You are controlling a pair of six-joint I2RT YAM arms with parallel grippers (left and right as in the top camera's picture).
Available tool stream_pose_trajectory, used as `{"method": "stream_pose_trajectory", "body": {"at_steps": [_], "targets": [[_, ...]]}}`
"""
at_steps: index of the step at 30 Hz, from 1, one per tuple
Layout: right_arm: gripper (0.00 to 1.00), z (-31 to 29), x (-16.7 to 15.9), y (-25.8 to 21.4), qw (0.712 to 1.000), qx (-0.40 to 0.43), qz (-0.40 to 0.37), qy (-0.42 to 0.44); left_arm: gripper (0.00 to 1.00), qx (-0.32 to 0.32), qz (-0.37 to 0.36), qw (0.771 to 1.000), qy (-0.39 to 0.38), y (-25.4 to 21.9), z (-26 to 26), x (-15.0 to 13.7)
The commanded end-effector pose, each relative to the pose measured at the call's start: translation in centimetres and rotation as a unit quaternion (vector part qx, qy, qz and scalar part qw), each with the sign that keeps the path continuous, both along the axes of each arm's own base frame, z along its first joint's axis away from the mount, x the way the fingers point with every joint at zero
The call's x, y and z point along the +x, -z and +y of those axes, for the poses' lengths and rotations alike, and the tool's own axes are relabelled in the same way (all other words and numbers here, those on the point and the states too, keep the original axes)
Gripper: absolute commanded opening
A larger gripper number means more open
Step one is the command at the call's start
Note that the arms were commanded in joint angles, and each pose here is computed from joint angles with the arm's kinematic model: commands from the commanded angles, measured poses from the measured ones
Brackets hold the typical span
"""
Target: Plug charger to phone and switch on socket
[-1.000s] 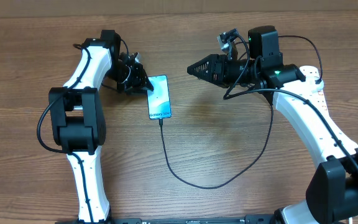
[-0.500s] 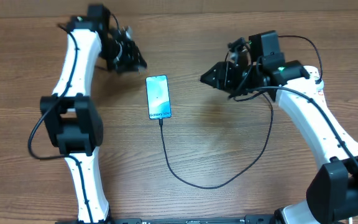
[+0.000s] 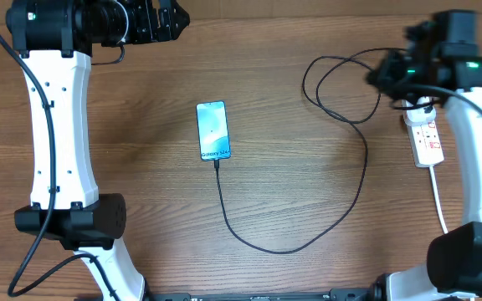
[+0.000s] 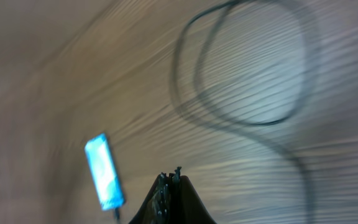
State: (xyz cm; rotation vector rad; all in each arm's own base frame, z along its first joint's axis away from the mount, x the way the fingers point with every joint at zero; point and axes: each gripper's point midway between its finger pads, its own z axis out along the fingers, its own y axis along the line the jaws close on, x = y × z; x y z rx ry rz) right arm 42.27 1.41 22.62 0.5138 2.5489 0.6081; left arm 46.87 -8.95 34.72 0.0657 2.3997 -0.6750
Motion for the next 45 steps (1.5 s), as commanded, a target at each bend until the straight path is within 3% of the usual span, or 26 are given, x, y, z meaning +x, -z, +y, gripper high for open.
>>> {"method": "stream_pose_trajectory", "body": {"at_steps": [1, 14, 34, 45], "targets": [[0.04, -5.6, 0.0, -1.3, 0.998, -0.016, -0.019, 0.064, 1.0, 0.031, 0.01, 0.999, -0.02, 1.3, 1.3, 0.5], [0.04, -17.6, -1.2, 4.0, 0.98, 0.0, 0.041, 0.197, 1.0, 0.047, 0.01, 0.998, -0.034, 1.5, 1.9, 0.7], [0.04, -21.7, -1.0, 14.4, 0.96, -0.008, 0.141, 0.241, 1.0, 0.047, 0.01, 0.998, -0.034, 1.5, 1.9, 0.7], [0.04, -22.2, -0.8, 16.1, 0.956, -0.003, 0.151, 0.252, 1.0, 0.047, 0.01, 0.998, -0.034, 1.5, 1.9, 0.7]]}}
